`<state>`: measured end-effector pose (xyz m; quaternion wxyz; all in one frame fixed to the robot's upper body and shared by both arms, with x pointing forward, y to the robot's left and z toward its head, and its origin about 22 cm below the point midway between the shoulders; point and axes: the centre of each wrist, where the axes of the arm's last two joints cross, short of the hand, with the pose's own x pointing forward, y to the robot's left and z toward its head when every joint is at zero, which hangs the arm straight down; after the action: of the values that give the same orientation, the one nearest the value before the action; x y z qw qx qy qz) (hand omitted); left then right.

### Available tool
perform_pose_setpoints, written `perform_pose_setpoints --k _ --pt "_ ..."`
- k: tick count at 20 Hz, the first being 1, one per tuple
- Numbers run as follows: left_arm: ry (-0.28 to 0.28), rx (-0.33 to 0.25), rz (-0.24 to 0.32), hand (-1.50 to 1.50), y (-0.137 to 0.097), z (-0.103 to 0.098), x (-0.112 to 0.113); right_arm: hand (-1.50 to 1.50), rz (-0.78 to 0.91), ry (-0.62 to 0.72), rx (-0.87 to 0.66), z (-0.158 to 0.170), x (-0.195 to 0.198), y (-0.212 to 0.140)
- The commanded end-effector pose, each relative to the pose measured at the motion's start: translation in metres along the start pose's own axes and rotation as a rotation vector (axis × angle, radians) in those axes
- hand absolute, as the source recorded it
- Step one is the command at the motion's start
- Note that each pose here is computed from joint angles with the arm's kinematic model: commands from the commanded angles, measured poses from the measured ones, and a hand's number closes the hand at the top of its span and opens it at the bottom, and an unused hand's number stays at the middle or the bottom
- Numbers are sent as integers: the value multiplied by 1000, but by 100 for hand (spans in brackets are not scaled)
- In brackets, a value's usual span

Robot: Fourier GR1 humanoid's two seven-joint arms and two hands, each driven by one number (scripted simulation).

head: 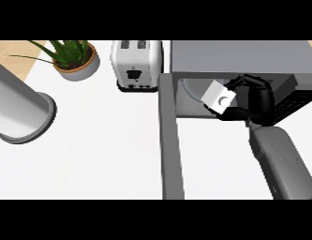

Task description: Pick up the milk, place it into the microwave and close the microwave

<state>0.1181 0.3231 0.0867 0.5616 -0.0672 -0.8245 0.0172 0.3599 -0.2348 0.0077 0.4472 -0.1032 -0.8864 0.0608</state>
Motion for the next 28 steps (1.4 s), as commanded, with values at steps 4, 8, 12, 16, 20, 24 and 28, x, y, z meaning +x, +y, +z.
perform_pose_setpoints --k 4,8,12,16,20,24,28 --pt "0 -51 11 -150 -3 -10 -2 150 137 111 24 -51 3 4" --pt "-2 -58 -2 -150 -4 -13 -2 150 123 134 -60 -35 -2 8" --pt "-5 -72 -22 -150 -4 -20 -2 150 178 132 -229 -23 -5 2" --pt "-2 -87 -33 -150 -3 -24 -3 150 303 56 -272 -17 -8 -13" --pt "0 -102 -61 -150 -7 -28 -1 -150 457 1 -250 0 -14 -26" --pt "-5 -123 -81 -150 -8 -33 -1 -150 476 7 -266 2 -15 -27" --pt "-7 -145 -65 -150 -12 -38 -3 -150 422 45 -249 13 -15 -18"
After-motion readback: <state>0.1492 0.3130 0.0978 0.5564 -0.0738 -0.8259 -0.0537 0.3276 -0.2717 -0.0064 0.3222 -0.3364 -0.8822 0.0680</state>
